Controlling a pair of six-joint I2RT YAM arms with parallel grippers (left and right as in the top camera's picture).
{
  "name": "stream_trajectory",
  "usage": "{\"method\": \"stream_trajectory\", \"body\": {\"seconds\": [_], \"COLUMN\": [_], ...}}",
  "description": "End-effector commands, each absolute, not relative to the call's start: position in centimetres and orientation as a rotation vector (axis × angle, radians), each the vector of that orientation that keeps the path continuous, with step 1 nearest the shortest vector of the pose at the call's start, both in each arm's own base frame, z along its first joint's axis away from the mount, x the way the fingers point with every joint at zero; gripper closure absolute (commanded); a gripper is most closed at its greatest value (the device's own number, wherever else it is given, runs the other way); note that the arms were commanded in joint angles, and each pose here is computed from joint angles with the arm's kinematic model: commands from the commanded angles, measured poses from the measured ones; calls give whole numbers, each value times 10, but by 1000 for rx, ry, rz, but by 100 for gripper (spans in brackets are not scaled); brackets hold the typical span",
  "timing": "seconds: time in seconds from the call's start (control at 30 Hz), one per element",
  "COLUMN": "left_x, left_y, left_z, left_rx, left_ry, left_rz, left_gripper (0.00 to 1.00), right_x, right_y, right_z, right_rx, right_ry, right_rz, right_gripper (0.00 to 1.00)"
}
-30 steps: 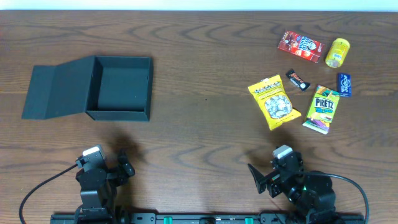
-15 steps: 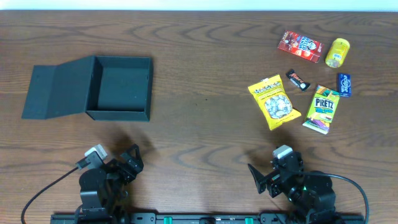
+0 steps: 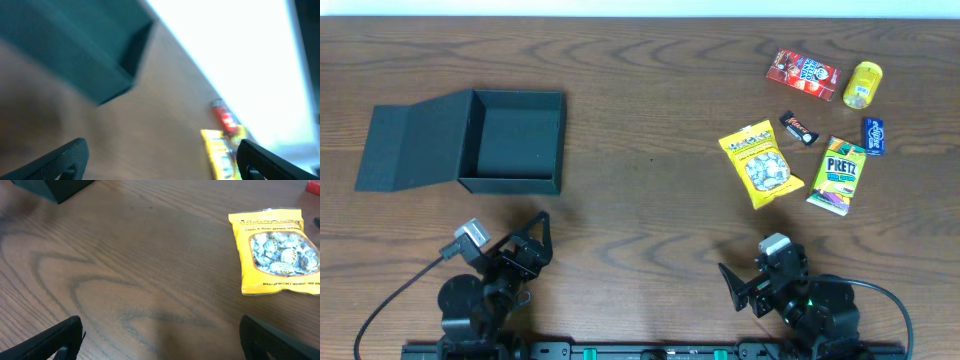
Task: Pack container
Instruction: 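Reach the left gripper to the black box's near wall and grasp it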
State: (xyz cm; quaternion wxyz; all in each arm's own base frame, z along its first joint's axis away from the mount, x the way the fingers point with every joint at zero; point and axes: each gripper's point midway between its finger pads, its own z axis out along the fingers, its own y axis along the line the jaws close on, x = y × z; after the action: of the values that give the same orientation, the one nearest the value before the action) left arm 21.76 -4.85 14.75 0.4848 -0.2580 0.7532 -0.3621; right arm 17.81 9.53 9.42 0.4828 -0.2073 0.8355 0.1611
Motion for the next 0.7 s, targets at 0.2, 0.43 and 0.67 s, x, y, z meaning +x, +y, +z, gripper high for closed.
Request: {"method": "stream_trajectory", "body": {"seconds": [0.2, 0.43, 0.67], "left_x": [231, 273, 334], "left_y": [-43, -11, 16], "left_z": [181, 198, 205], "left_rx": [-481, -465, -459], "left_ry": [1917, 2054, 2169], "left_rz": [-714, -394, -130], "left_gripper": [4, 4, 0], "right_x": [178, 178, 178], "right_y": [96, 96, 96], "right_z": [94, 94, 94], "right_rx": [-500, -500, -500], "right_ry": [2033, 2033, 2033], "right_rz": [395, 395, 395], "right_gripper": [1, 1, 1]}}
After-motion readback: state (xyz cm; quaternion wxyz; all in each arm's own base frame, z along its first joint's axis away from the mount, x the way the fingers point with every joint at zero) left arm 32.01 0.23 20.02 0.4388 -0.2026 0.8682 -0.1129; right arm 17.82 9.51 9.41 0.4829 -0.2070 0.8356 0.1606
